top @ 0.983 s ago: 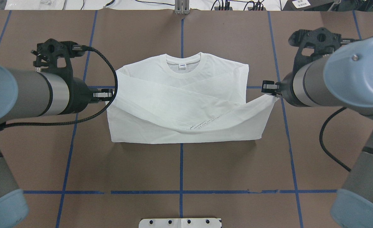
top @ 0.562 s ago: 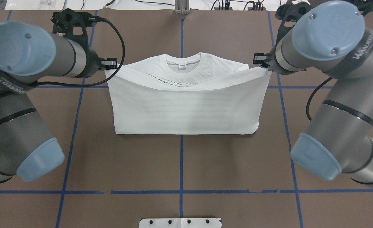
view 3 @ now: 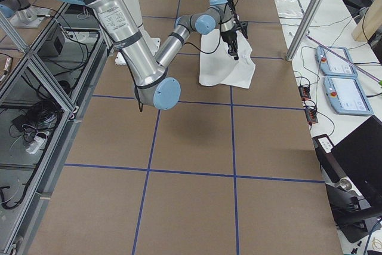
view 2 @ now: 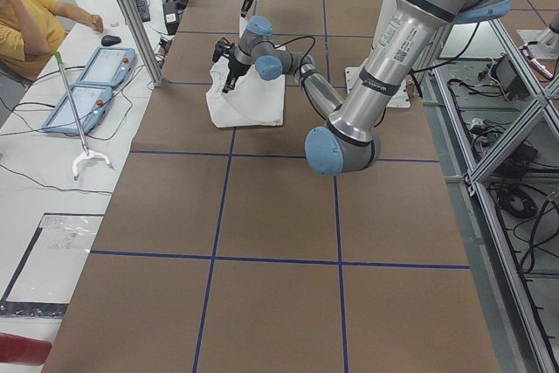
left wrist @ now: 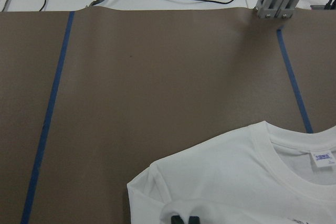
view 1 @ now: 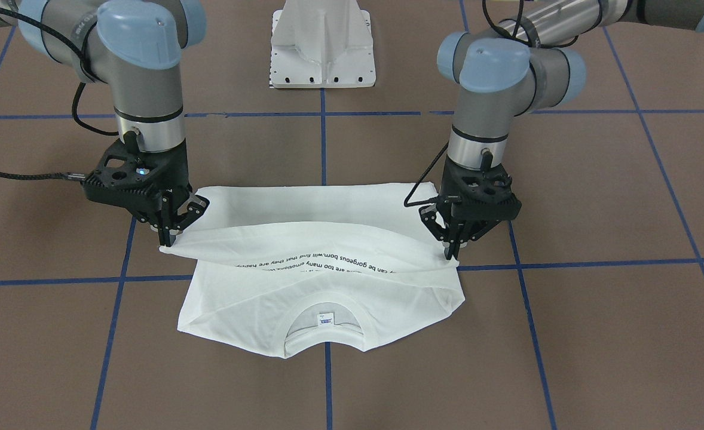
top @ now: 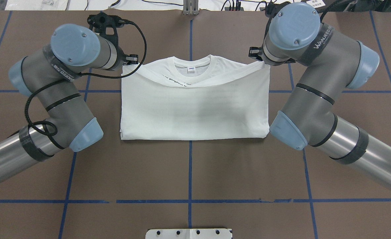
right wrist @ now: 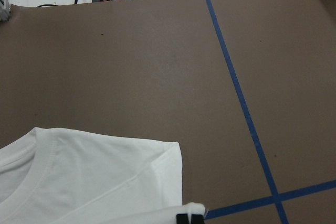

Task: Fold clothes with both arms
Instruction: 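Release the hem and raise both grippers away from the shirt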

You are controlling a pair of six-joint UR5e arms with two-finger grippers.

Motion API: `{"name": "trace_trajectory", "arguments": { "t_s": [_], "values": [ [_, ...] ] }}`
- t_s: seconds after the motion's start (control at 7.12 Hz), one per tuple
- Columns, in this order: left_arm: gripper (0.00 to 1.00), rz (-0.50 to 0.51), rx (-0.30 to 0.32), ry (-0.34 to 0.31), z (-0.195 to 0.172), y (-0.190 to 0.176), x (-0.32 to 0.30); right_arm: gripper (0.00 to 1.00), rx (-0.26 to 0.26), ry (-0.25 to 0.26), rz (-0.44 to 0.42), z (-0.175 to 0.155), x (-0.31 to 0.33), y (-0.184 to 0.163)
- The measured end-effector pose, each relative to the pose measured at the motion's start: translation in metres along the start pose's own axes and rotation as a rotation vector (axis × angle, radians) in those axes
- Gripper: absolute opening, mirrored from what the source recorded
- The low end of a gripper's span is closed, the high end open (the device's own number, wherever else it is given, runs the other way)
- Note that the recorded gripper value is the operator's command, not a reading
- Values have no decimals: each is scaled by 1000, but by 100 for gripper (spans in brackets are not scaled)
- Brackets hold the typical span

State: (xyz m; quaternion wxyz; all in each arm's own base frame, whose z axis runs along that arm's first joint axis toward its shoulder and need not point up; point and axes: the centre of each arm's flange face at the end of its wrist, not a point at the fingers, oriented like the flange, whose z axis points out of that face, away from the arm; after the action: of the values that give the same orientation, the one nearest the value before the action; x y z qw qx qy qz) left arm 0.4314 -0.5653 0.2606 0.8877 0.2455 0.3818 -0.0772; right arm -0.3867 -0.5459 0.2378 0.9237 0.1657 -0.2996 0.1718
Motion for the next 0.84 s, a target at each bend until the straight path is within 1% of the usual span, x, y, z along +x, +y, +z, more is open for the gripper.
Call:
{"name": "trace_trajectory", "arguments": {
  "t_s": [0.14,0.42,0.56,0.7,0.84],
  "values": [
    [0,12,0,-1,22,1,-6,0,1,1,-5,23,-6,-4],
    [0,20,-6,-7,42,5,-11,0,1,4,-13,68,-12,-7],
    [0,21,-12,-15,49,7,-14,0,-2,12,-21,82,-10,-7],
    [0,22,-16,-19,55,9,-16,0,-4,15,-29,88,-9,-6],
    [71,25,-19,-18,59,12,-17,92,-4,15,-33,90,-10,-5]
  ]
}}
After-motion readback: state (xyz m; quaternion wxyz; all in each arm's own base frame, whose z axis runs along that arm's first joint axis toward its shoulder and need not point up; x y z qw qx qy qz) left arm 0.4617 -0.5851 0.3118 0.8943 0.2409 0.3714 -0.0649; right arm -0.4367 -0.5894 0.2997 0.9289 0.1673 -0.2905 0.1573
